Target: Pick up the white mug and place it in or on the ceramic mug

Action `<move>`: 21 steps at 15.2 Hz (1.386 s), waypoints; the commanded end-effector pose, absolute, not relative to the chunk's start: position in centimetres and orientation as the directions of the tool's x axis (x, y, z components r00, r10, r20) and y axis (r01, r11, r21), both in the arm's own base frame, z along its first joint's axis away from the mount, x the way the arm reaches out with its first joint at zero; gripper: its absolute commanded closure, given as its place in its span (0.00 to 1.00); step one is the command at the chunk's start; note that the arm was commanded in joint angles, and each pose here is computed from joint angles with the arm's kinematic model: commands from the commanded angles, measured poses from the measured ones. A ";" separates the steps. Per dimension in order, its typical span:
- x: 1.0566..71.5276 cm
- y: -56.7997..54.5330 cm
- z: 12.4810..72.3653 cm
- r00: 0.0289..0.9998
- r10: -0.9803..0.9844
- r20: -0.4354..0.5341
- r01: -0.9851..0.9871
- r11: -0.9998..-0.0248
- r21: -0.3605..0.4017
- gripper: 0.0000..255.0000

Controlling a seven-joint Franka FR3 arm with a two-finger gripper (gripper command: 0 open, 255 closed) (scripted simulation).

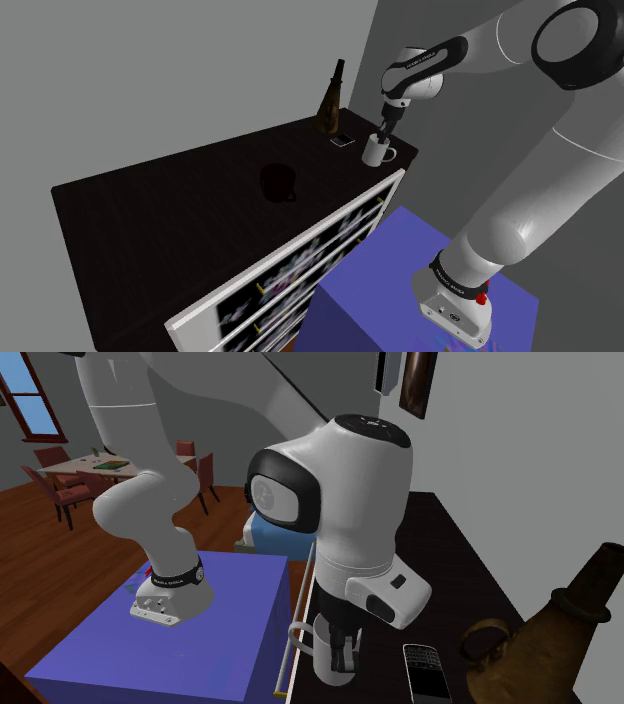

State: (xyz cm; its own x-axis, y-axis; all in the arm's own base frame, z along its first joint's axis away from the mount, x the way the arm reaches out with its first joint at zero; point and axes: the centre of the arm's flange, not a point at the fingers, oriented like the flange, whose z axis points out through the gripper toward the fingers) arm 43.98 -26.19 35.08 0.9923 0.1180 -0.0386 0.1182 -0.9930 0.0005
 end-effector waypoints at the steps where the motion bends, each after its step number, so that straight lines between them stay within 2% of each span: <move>1: 44.0 -26.2 35.1 0.992 0.118 -0.039 0.118 -0.993 0.000 1.00; 21: 44.0 -26.2 45.1 0.992 0.118 -0.039 0.118 -0.993 0.000 1.00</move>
